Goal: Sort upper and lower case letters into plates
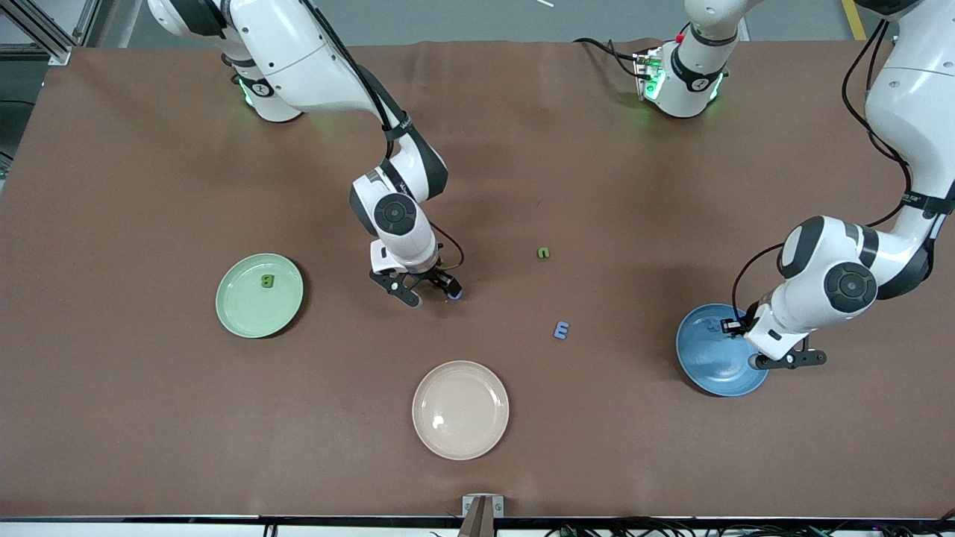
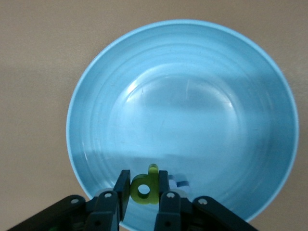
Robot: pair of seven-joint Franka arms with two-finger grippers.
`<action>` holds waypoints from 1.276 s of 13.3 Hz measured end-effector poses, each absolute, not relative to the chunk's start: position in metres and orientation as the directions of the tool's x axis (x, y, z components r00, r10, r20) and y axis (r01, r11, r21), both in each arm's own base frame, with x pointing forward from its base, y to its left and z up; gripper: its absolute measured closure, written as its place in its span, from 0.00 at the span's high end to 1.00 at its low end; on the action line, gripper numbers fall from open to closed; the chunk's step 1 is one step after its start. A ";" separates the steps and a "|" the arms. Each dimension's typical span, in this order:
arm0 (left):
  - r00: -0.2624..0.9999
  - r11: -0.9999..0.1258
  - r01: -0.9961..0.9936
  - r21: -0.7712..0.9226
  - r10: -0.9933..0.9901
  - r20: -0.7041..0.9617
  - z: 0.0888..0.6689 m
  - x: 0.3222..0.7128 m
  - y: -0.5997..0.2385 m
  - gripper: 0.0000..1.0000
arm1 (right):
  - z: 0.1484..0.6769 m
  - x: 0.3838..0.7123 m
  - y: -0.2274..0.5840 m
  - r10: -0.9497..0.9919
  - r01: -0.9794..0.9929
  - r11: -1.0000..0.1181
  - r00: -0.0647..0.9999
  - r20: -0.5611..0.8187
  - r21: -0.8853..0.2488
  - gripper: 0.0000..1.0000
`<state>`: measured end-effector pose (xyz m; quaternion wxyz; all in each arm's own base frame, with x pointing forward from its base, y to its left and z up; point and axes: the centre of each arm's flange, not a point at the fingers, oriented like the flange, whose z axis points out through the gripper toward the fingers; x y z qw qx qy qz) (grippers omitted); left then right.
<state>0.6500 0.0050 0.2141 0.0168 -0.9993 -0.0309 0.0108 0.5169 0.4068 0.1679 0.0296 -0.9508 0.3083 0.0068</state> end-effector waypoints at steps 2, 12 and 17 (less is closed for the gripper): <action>0.998 -0.997 0.062 -0.035 0.063 -0.021 0.212 0.650 0.008 0.52 | 0.168 0.516 0.410 -0.585 -0.586 -0.809 0.811 -0.029 -0.053 1.00; 0.982 -0.986 0.162 -0.047 0.165 -0.090 0.258 0.584 -0.178 1.00 | 0.180 0.512 0.427 -0.589 -0.589 -0.808 0.807 -0.042 -0.009 0.98; 0.963 -0.968 0.250 -0.032 0.252 -0.096 0.233 0.513 -0.294 0.98 | 0.192 0.522 0.428 -0.583 -0.583 -0.812 0.811 -0.044 0.009 0.96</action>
